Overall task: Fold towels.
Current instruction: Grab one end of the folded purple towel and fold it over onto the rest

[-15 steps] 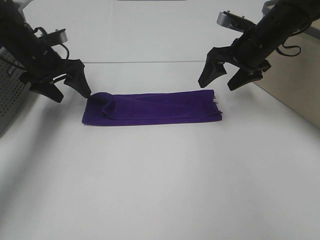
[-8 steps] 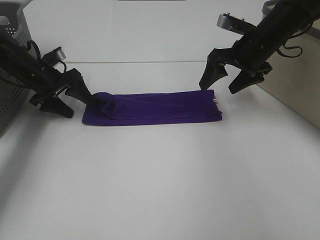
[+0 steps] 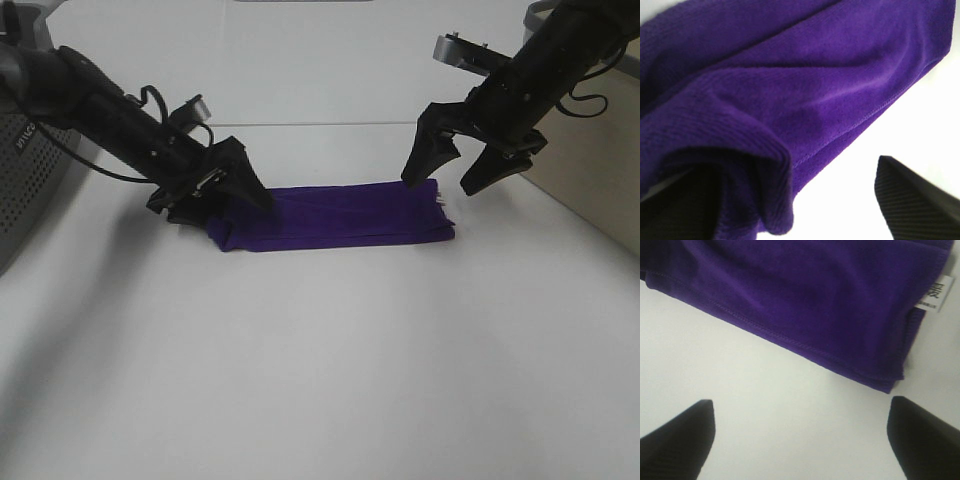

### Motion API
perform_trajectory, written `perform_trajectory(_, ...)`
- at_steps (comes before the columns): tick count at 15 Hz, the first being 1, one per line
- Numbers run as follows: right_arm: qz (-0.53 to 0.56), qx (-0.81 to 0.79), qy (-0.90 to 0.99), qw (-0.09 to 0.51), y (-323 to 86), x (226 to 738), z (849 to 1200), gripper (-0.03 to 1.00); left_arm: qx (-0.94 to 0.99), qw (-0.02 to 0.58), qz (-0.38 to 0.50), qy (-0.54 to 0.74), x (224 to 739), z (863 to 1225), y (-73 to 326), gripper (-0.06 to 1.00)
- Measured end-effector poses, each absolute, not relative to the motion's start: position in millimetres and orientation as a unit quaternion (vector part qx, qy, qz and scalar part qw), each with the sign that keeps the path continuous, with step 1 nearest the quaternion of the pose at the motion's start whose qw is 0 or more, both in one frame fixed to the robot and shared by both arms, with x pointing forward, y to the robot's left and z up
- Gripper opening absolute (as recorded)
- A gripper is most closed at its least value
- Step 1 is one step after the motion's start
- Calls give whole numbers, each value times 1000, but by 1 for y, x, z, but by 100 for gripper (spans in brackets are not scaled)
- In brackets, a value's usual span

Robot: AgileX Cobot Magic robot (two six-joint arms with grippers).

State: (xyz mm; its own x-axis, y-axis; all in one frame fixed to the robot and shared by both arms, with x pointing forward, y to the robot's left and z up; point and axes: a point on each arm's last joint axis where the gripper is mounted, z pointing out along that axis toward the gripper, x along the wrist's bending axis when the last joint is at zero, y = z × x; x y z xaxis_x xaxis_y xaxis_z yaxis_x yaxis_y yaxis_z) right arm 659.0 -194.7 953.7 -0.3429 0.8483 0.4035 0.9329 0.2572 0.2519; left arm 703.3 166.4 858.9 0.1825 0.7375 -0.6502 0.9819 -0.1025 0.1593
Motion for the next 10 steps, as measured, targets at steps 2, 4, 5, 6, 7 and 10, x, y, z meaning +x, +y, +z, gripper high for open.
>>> perform_trajectory(2, -222, -564, -790, 97, -195, 658, 953, 90, 713, 292, -196, 606, 705, 859, 151, 71)
perform_trajectory(4, -220, -563, -790, 100, -195, 657, 953, 90, 714, 284, -186, 612, 708, 857, 147, 53)
perform_trajectory(5, -220, -563, -790, 100, -195, 657, 953, 90, 719, 278, -178, 611, 709, 856, 148, 40)
perform_trajectory(6, -218, -562, -791, 104, -195, 656, 953, 90, 727, 272, -167, 608, 711, 854, 149, 23)
perform_trajectory(7, -215, -564, -790, 110, -195, 655, 953, 90, 732, 270, -161, 604, 713, 854, 150, 8)
perform_trajectory(10, -197, -560, -792, 141, -194, 649, 953, 90, 752, 260, -160, 585, 715, 861, 152, 4)
